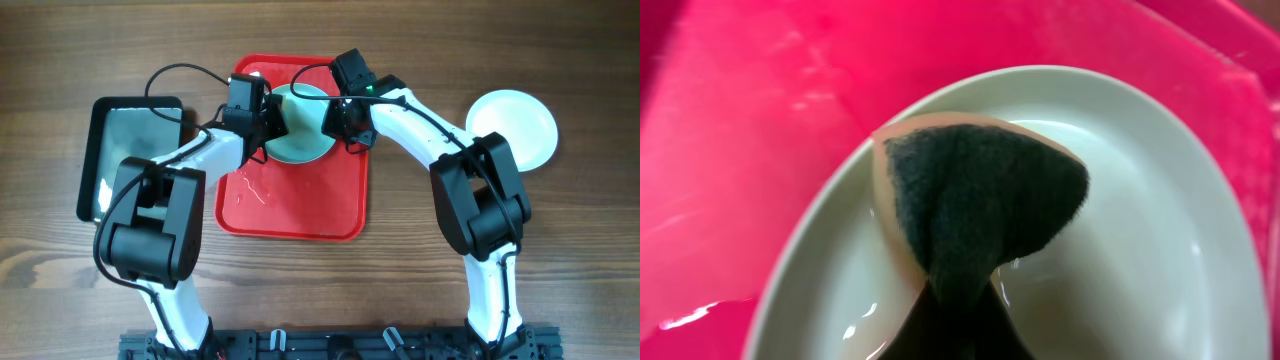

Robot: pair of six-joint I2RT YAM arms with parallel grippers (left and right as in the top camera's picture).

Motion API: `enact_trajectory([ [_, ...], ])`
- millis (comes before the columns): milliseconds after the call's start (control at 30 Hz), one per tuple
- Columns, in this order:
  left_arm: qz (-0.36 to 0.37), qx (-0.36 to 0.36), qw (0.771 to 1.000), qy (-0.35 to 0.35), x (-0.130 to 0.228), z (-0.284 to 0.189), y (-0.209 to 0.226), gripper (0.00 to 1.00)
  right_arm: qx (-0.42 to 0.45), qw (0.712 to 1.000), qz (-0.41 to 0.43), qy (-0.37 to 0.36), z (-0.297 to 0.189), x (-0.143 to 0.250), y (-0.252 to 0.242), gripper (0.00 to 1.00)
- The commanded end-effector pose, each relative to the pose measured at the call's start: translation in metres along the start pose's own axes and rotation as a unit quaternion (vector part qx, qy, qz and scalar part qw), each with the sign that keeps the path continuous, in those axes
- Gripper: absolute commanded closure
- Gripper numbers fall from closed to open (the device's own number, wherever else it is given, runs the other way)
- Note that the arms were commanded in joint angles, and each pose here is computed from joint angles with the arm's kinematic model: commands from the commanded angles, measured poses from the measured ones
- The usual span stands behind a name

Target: Clean dirty plates on tray and stack at the side

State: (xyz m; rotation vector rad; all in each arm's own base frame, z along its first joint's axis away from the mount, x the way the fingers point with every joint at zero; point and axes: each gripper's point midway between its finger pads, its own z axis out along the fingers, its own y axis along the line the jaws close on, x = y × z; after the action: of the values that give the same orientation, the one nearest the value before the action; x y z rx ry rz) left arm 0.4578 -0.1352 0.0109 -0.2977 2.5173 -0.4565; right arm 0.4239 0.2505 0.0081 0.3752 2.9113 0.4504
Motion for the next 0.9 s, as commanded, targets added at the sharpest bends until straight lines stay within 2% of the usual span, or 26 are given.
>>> enact_trajectory([
  [0, -0.018, 0.047, 0.997, 0.050, 0.031, 0.014, -0.016, 0.96, 0.011, 1.000, -0.001, 0.006, 0.010, 0.003, -0.005, 0.96],
  [400, -0.017, 0.057, 0.996, 0.064, 0.040, 0.014, -0.026, 0.96, 0.010, 1.000, -0.001, 0.005, 0.009, 0.003, -0.005, 0.96],
  [633, -0.039, -0.008, 0.997, 0.070, 0.037, 0.011, 0.016, 0.96, 0.011, 1.000, -0.001, 0.006, 0.010, 0.003, -0.005, 0.96],
  [867, -0.064, -0.030, 0.997, 0.043, 0.007, -0.011, 0.047, 0.96, 0.011, 1.000, -0.001, 0.006, 0.009, 0.004, -0.005, 0.96],
])
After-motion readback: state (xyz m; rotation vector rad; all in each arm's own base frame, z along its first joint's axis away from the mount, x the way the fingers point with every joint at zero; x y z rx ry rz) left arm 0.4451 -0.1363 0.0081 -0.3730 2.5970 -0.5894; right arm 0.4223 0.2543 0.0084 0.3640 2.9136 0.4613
